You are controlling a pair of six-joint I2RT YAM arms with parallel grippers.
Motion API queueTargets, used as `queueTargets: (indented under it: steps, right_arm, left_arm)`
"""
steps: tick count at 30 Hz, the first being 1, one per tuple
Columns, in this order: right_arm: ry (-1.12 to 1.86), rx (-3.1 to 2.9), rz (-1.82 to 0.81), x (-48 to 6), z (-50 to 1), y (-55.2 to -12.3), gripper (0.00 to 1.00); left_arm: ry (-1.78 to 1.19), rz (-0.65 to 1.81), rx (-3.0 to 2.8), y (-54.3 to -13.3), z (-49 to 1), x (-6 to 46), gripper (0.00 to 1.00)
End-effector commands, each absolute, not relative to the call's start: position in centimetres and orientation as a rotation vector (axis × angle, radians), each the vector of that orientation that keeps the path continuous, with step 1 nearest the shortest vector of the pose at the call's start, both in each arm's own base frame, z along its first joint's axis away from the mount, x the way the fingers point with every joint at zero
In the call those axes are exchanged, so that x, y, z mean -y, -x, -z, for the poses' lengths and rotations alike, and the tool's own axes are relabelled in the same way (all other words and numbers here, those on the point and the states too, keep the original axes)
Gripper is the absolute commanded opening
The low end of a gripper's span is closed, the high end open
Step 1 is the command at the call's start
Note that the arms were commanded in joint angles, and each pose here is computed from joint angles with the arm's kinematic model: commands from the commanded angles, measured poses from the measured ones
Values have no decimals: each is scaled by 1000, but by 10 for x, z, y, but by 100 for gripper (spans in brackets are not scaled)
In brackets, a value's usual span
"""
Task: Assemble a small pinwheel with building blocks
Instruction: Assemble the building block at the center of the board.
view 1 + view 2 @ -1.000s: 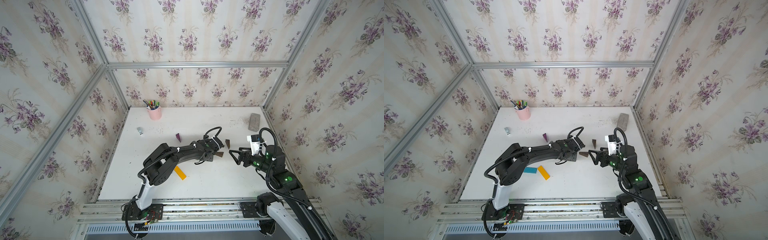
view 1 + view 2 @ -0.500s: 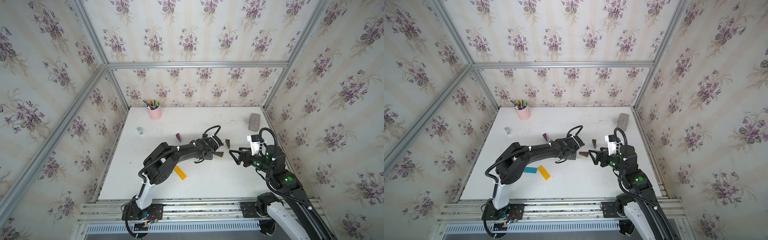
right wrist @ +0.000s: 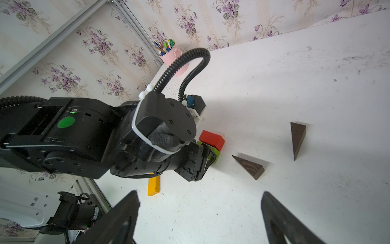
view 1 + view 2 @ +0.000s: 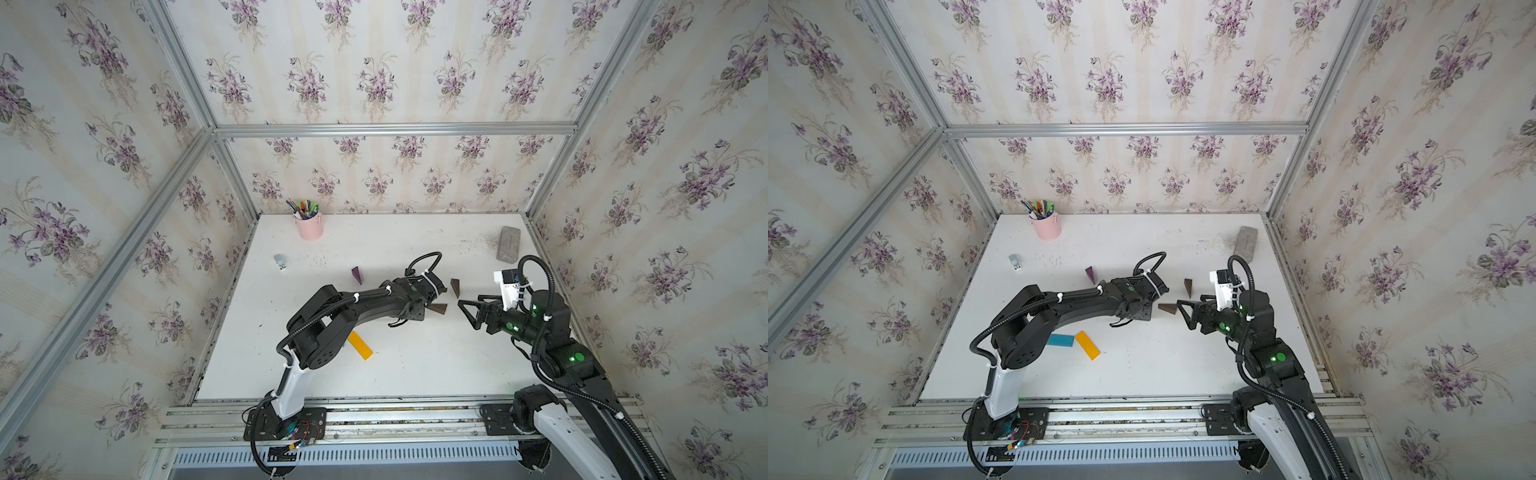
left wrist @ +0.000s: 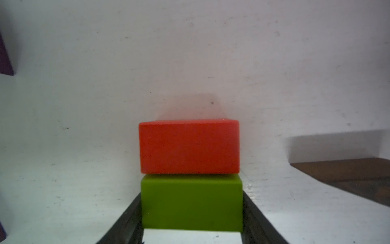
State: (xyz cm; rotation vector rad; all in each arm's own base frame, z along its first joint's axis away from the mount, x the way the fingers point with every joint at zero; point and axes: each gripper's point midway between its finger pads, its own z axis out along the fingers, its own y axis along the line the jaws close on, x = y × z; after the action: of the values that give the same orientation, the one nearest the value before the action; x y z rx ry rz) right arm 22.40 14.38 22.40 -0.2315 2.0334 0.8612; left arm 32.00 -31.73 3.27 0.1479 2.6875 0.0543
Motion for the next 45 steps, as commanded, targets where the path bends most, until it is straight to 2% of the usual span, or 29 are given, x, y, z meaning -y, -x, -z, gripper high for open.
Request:
queueTargets:
  steps: [1, 26, 27, 30, 33, 39, 45]
  right_arm:
    - [255, -1999, -865, -146, -232, -225, 90]
    - [259, -1999, -867, -146, -232, -225, 91]
    - [260, -2000, -869, -147, -231, -225, 91]
    - [260, -2000, -869, -146, -232, -225, 91]
    - [260, -2001, -870, -147, -231, -224, 91]
    - [261, -2002, -871, -147, -231, -225, 91]
    - [262, -2004, -870, -147, -230, -225, 91]
  left_arm:
    - [-152, -90, -2688, -320, -34, 312, 58]
    - [-150, -106, -2673, -326, -35, 314, 62]
    - [-151, -103, -2674, -327, -36, 315, 63]
    - [-150, -108, -2673, -326, -36, 313, 75]
    - [-145, -111, -2665, -327, -38, 312, 79]
    - [-156, -95, -2655, -327, -44, 315, 83]
    - [-155, -87, -2638, -326, -52, 315, 84]
